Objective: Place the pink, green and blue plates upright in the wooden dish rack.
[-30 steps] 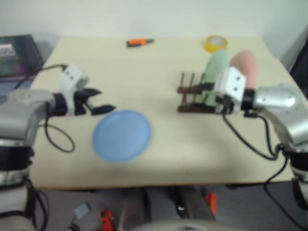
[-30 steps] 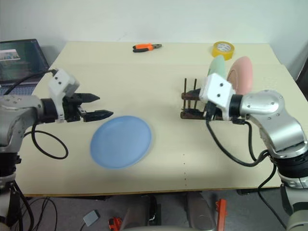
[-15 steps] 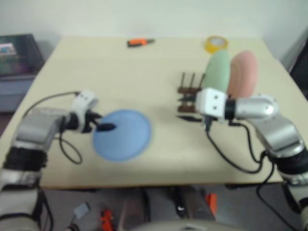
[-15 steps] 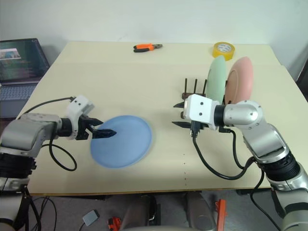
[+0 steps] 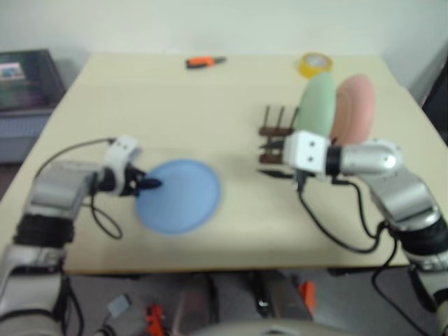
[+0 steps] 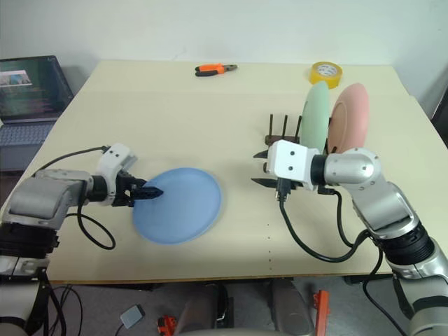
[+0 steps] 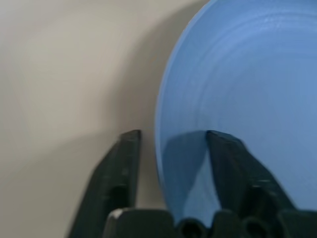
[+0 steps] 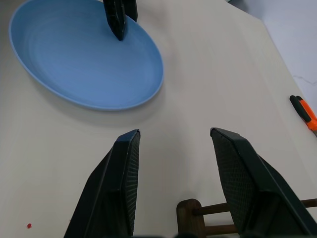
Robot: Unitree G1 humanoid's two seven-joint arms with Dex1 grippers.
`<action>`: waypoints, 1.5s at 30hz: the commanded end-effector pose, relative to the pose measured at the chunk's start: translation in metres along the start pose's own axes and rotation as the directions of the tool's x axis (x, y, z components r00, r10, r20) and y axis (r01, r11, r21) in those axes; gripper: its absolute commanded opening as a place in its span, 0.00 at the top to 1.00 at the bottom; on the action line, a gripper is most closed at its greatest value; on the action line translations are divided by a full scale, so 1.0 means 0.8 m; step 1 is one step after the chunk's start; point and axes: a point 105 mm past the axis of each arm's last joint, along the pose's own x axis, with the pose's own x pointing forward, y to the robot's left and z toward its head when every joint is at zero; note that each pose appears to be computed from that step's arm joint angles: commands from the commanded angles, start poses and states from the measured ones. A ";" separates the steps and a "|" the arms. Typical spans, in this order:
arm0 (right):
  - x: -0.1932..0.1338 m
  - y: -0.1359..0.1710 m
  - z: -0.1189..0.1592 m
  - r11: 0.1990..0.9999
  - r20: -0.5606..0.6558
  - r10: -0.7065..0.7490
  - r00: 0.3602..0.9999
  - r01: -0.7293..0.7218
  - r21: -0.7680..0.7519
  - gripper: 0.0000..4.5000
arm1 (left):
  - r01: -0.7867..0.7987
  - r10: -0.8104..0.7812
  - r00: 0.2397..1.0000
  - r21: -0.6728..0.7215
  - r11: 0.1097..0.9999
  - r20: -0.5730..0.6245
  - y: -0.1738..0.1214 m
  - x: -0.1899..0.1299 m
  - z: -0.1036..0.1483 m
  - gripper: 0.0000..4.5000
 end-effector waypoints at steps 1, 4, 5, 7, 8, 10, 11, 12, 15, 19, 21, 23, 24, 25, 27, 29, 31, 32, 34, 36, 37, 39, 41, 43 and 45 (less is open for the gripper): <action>-0.002 -0.003 0.013 0.999 0.026 -0.008 1.000 0.009 -0.046 0.47 | -0.031 0.031 0.998 0.004 1.000 0.056 0.008 -0.009 0.016 0.85; -0.001 -0.004 0.015 0.999 0.029 -0.009 1.000 0.010 -0.052 0.47 | -0.038 0.039 0.992 -0.006 0.999 0.121 0.011 -0.017 0.036 0.99; -0.001 -0.004 0.015 0.999 0.029 -0.009 1.000 0.011 -0.053 0.47 | -0.043 0.044 0.988 -0.011 0.999 0.148 0.012 -0.020 0.045 0.99; 0.001 -0.005 0.016 0.999 0.037 -0.011 0.999 0.013 -0.051 0.47 | -0.053 0.056 0.980 -0.022 0.998 0.193 0.015 -0.025 0.059 0.99; 0.001 -0.005 0.017 0.999 0.041 -0.012 0.999 0.014 -0.049 0.47 | -0.056 0.060 0.977 -0.027 0.998 0.205 0.016 -0.026 0.064 0.99; 0.005 -0.007 0.021 0.999 0.061 -0.024 0.998 0.027 -0.041 0.47 | -0.081 0.090 0.962 -0.046 0.996 0.258 0.022 -0.033 0.081 0.99; 0.008 -0.009 0.022 0.998 0.068 -0.035 0.997 0.037 -0.040 0.47 | -0.101 0.112 0.952 -0.055 0.993 0.286 0.026 -0.038 0.092 0.99; 0.011 -0.011 0.023 0.998 0.073 -0.042 0.996 0.045 -0.040 0.47 | -0.114 0.127 0.944 -0.062 0.992 0.304 0.029 -0.041 0.100 0.99; 0.029 -0.019 0.025 0.989 0.075 -0.076 0.994 0.084 -0.118 0.47 | -0.257 0.275 0.889 -0.098 0.961 0.367 0.049 -0.057 0.139 0.99; 0.072 -0.026 0.039 0.966 0.098 -0.085 0.992 0.106 -0.235 0.47 | -0.319 0.330 0.825 -0.105 0.942 0.458 0.042 -0.070 0.195 0.99; 0.090 -0.025 0.042 0.955 0.101 -0.089 0.991 0.113 -0.273 0.47 | -0.314 0.323 0.813 -0.102 0.944 0.485 0.034 -0.071 0.210 0.99; 0.109 -0.017 0.045 0.946 0.103 -0.076 0.992 0.105 -0.306 0.47 | -0.300 0.311 0.805 -0.106 0.948 0.506 0.026 -0.070 0.221 0.99; 0.116 -0.015 0.046 0.946 0.107 -0.074 0.992 0.104 -0.307 0.47 | -0.294 0.305 0.804 -0.105 0.950 0.510 0.023 -0.070 0.224 0.99; 0.122 -0.014 0.047 0.946 0.111 -0.083 0.990 0.113 -0.305 0.47 | -0.287 0.297 0.806 -0.100 0.953 0.511 0.019 -0.068 0.226 0.99; 0.131 -0.016 0.045 0.943 0.105 -0.103 0.989 0.131 -0.305 0.47 | -0.279 0.287 0.811 -0.094 0.956 0.510 0.012 -0.066 0.227 0.99; 0.137 -0.016 0.036 0.937 0.082 -0.117 0.990 0.138 -0.322 0.47 | -0.277 0.285 0.813 -0.093 0.956 0.507 0.010 -0.065 0.225 0.99; 0.143 -0.015 0.026 0.936 0.063 -0.126 0.990 0.140 -0.324 0.47 | -0.281 0.296 0.811 -0.106 0.954 0.504 0.012 -0.065 0.224 0.99; 0.146 -0.013 0.022 0.935 0.056 -0.128 0.990 0.140 -0.326 0.47 | -0.285 0.303 0.810 -0.114 0.952 0.502 0.013 -0.066 0.223 0.99; 0.149 -0.011 0.017 0.933 0.046 -0.132 0.990 0.140 -0.332 0.47 | -0.285 0.306 0.809 -0.120 0.951 0.503 0.012 -0.067 0.224 0.99; 0.154 -0.010 0.014 0.934 0.040 -0.139 0.989 0.145 -0.327 0.47 | -0.280 0.301 0.808 -0.119 0.953 0.507 0.008 -0.069 0.227 0.99; 0.157 -0.009 0.014 0.935 0.039 -0.143 0.989 0.148 -0.323 0.47 | -0.278 0.299 0.807 -0.120 0.953 0.509 0.007 -0.070 0.228 0.99; 0.161 -0.007 0.014 0.935 0.040 -0.144 0.989 0.149 -0.321 0.47 | -0.275 0.296 0.808 -0.119 0.954 0.510 0.005 -0.070 0.228 0.99; 0.164 -0.006 0.014 0.935 0.040 -0.148 0.988 0.153 -0.319 0.47 | -0.273 0.295 0.809 -0.120 0.954 0.508 0.004 -0.070 0.228 0.99; 0.167 -0.006 0.013 0.935 0.038 -0.156 0.987 0.160 -0.317 0.47 | -0.260 0.281 0.815 -0.112 0.959 0.506 -0.001 -0.068 0.228 0.99; 0.170 -0.006 0.011 0.933 0.034 -0.162 0.986 0.165 -0.321 0.47 | -0.253 0.272 0.818 -0.108 0.962 0.507 -0.005 -0.069 0.230 0.99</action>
